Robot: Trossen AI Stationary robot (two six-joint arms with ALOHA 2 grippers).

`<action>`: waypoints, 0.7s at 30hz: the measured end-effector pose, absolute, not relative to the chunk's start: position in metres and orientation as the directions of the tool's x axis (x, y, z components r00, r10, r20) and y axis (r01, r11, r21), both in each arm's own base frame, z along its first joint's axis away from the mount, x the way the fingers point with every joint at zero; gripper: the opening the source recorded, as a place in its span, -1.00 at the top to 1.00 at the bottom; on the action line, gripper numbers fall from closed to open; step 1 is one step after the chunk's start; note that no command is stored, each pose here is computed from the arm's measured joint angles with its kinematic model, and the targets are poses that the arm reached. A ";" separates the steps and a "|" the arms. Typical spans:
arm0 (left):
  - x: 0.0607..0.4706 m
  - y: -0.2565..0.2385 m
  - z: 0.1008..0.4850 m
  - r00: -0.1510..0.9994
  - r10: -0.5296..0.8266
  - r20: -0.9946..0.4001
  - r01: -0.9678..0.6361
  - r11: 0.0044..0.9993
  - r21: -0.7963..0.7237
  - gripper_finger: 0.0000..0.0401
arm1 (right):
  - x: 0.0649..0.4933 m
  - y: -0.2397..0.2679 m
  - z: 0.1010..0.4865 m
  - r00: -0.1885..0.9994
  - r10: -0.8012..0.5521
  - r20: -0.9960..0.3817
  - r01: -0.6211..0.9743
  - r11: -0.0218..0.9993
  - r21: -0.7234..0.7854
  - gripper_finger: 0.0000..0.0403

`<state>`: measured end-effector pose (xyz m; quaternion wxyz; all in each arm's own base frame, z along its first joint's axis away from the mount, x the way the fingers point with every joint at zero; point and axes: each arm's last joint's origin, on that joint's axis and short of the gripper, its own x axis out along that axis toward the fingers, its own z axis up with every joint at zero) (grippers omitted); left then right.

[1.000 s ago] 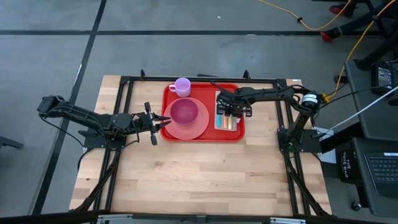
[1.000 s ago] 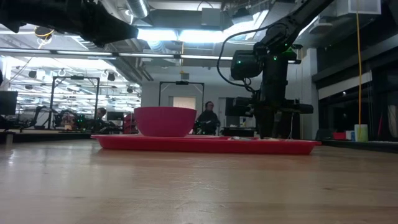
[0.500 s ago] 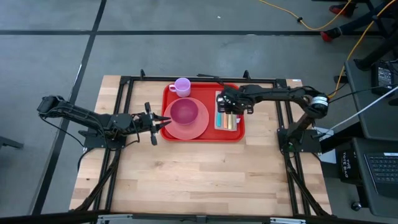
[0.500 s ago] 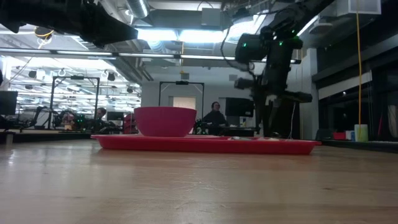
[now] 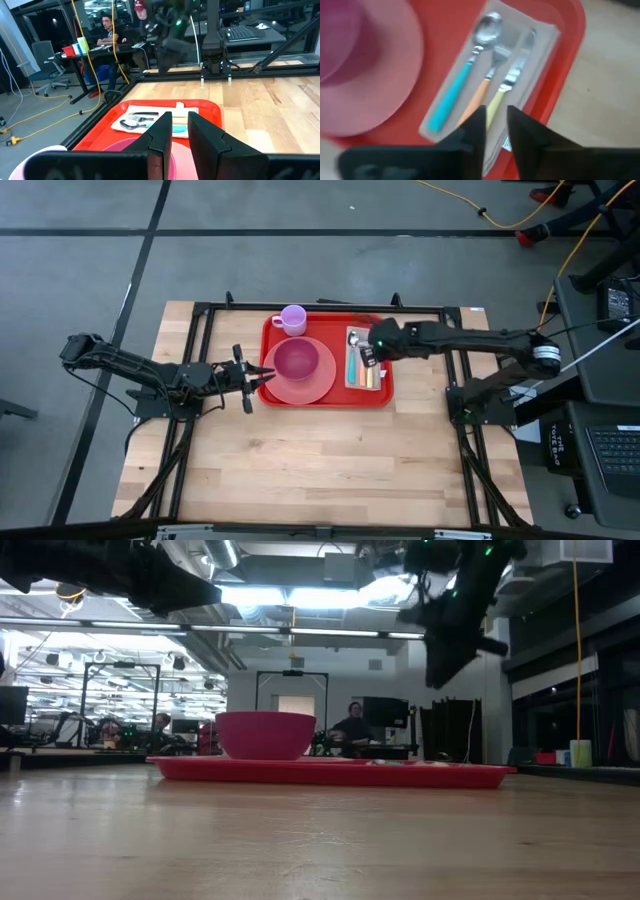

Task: Set up tray
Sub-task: Return to Home Position

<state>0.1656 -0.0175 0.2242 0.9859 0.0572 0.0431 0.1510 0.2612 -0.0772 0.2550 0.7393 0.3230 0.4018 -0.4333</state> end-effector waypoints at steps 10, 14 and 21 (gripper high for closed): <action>0.166 -0.013 0.227 0.946 0.323 -0.040 -0.315 0.939 0.136 0.74 | 0.265 -0.002 0.271 0.418 -0.531 -0.737 0.748 0.662 -0.053 0.95; 0.165 -0.007 0.229 0.977 0.212 -0.035 -0.206 0.970 0.128 0.80 | 0.269 0.025 0.266 0.502 -0.548 -0.669 0.690 0.720 -0.073 0.97; 0.154 0.008 0.227 0.999 0.039 -0.014 -0.039 0.997 0.062 0.92 | 0.272 0.059 0.244 0.668 -0.524 -0.528 0.597 0.801 -0.040 0.98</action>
